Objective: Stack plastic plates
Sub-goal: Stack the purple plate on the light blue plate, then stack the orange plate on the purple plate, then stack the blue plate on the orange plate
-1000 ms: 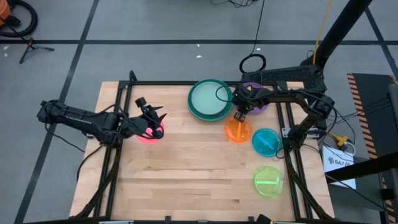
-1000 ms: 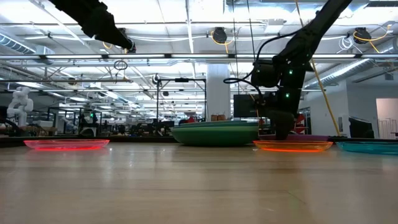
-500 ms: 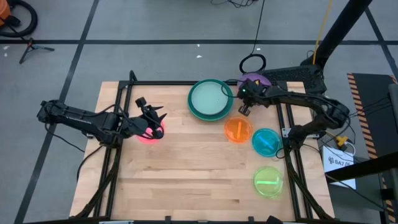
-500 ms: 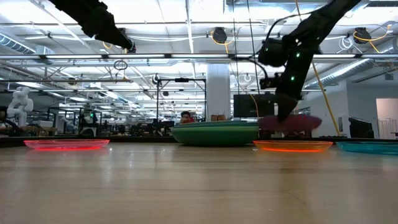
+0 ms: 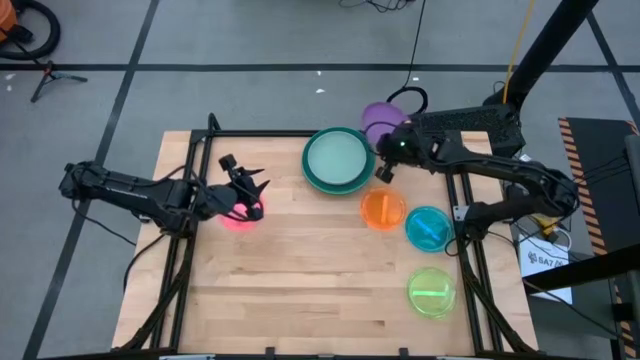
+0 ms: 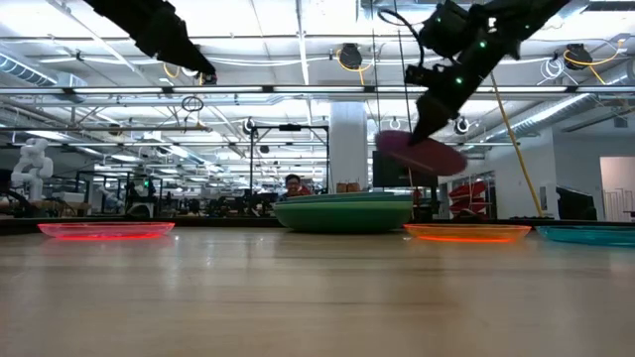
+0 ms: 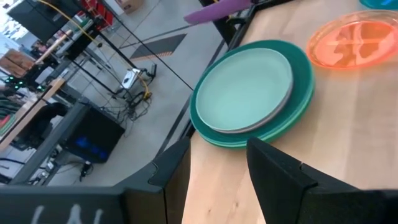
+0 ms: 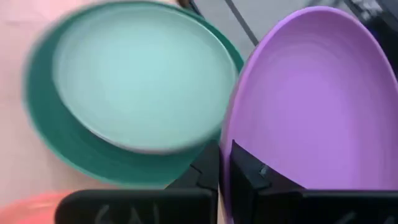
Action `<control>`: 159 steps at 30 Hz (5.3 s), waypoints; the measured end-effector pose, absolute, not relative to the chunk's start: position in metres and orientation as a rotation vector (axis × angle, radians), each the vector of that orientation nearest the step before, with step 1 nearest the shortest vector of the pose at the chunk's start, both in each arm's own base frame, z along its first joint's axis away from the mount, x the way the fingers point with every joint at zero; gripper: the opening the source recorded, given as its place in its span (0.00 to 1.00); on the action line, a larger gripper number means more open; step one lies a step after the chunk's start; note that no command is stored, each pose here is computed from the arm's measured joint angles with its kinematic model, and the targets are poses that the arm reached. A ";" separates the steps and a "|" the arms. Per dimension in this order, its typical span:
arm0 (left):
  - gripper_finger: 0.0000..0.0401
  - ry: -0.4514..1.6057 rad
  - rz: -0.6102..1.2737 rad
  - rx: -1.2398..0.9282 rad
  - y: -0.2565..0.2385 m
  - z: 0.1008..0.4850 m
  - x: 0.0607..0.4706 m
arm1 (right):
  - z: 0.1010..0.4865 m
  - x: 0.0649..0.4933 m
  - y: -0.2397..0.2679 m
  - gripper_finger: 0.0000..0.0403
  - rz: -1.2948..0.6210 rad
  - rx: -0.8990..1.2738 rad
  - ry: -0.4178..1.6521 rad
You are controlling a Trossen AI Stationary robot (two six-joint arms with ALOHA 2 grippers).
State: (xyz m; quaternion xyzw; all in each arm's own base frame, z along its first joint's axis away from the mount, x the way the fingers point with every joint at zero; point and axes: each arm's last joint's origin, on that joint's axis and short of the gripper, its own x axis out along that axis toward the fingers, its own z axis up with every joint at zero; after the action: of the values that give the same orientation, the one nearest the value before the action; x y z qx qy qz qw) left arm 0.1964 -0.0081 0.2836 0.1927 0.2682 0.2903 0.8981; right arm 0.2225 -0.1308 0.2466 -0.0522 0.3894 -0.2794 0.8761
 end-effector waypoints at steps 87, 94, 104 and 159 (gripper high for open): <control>0.41 0.580 0.600 0.410 -0.008 0.282 0.195 | 0.139 0.295 0.006 0.04 -0.552 0.387 1.344; 0.41 0.581 0.599 0.416 -0.008 0.282 0.195 | 0.158 0.309 0.011 0.02 -0.481 0.390 1.325; 0.41 0.581 0.599 0.416 -0.008 0.282 0.195 | 0.207 0.335 0.036 0.00 -0.217 0.302 1.274; 0.41 0.563 0.594 0.435 -0.008 0.284 0.197 | 0.230 0.365 -0.109 0.41 -0.383 -0.066 1.199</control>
State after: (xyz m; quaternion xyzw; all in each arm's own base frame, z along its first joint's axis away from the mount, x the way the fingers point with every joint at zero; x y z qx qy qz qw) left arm 0.1967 -0.0078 0.2841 0.2098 0.2713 0.2865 0.8946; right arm 0.3650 -0.1085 0.2297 -0.0311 0.5605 -0.1792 0.8079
